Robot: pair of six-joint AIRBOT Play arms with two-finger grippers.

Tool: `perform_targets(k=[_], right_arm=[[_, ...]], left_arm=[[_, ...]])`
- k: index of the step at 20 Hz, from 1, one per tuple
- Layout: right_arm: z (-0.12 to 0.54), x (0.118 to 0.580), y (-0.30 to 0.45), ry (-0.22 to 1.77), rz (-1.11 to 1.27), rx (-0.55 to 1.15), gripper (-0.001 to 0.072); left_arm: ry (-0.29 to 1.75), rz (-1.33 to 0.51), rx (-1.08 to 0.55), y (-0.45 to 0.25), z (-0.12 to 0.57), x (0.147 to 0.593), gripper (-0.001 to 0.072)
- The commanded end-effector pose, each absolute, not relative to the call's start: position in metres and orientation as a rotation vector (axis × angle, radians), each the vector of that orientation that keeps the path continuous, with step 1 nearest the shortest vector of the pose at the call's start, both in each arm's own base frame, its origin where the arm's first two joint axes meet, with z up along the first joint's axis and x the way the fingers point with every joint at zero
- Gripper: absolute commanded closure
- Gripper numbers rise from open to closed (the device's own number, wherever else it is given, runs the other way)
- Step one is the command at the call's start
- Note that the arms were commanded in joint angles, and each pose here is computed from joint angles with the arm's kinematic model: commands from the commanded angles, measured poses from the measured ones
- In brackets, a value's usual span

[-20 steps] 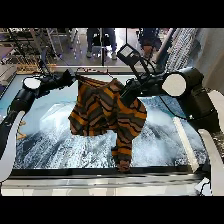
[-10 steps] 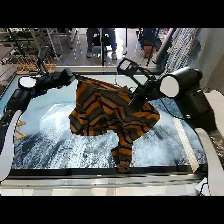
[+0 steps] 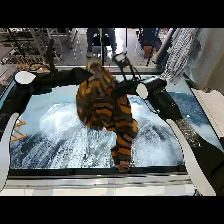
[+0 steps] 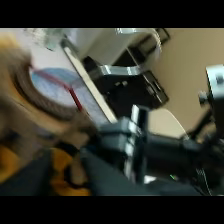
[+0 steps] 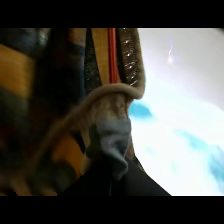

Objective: Fold the clothes and pants, and hang the long-sleeved shirts on hangers.

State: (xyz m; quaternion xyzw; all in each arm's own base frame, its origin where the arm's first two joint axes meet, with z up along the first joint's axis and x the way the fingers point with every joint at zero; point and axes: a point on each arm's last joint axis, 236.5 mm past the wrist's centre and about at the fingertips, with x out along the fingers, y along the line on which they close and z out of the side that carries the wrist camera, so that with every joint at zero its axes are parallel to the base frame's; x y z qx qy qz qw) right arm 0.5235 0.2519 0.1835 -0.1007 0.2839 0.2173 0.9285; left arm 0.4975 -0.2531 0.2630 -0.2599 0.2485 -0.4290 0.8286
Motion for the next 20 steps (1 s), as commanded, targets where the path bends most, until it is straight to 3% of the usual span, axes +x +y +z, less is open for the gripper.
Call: perform_targets(k=[1,3,6,10,12,15,17,20], right_arm=[[0.255,0.555,0.260,0.311,0.382,0.114,0.0697],[0.290,0.556,0.254,0.195,0.371,0.126,0.0697],[0.317,0.553,0.208,0.184,0.278,0.087,0.0697],[0.323,0.518,0.034,0.359,-0.165,0.086,0.0697],[0.315,0.455,-0.079,0.503,-0.517,0.079,0.0696],[0.314,0.321,-0.206,0.725,-0.959,0.056,0.0696],[0.347,0.241,-0.264,0.642,-1.214,0.141,0.0696],[0.437,0.168,-0.314,0.264,-1.404,0.202,0.0697]], left_arm=[[0.512,-1.001,-0.520,-0.269,0.289,0.465,0.0160],[0.513,-1.052,-0.475,-0.271,0.304,0.439,0.0161],[0.530,-1.128,-0.405,-0.264,0.322,0.398,0.0161],[0.567,-1.165,-0.346,-0.241,0.328,0.369,0.0162],[0.570,-1.143,-0.346,-0.227,0.327,0.372,0.0162],[0.566,-1.103,-0.356,-0.210,0.326,0.381,0.0162],[0.584,-1.103,-0.351,-0.203,0.323,0.378,0.0162],[0.613,-1.110,-0.341,-0.196,0.317,0.374,0.0162]])
